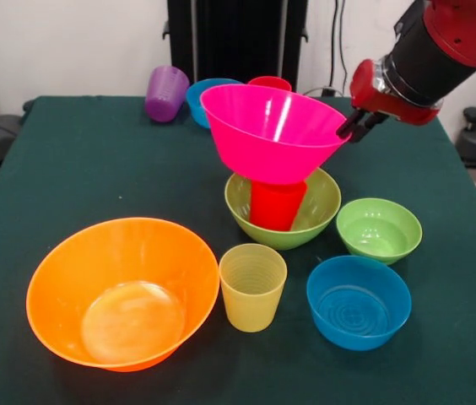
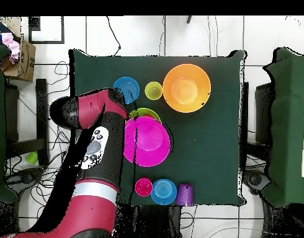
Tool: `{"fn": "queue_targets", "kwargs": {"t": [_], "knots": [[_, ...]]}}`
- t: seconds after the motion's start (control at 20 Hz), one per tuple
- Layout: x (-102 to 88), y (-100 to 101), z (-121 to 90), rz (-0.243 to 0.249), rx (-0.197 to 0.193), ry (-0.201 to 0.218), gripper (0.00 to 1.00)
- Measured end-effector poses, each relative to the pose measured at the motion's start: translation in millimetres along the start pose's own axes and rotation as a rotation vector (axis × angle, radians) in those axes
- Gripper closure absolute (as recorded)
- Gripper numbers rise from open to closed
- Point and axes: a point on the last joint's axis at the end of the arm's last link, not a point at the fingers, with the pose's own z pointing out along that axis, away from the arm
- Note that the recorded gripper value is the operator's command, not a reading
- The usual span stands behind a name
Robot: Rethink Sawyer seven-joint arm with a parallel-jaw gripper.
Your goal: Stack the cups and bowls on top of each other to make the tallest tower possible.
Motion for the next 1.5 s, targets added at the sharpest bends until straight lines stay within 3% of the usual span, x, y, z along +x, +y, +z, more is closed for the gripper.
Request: {"fn": "queue_targets", "kwargs": {"t": [0.45,0.65,1.1,1.3,1.5], "knots": [[-5.5,-10,-5,0.031,-0.029,0.032,1.00],[-5.6,-20,-17,0.054,-0.059,0.039,1.00],[4.9,-50,-84,0.114,-0.143,0.026,1.00],[8.3,-54,-100,0.116,-0.150,0.039,1.00],[5.8,-53,-102,0.115,-0.148,0.041,1.00]]}}
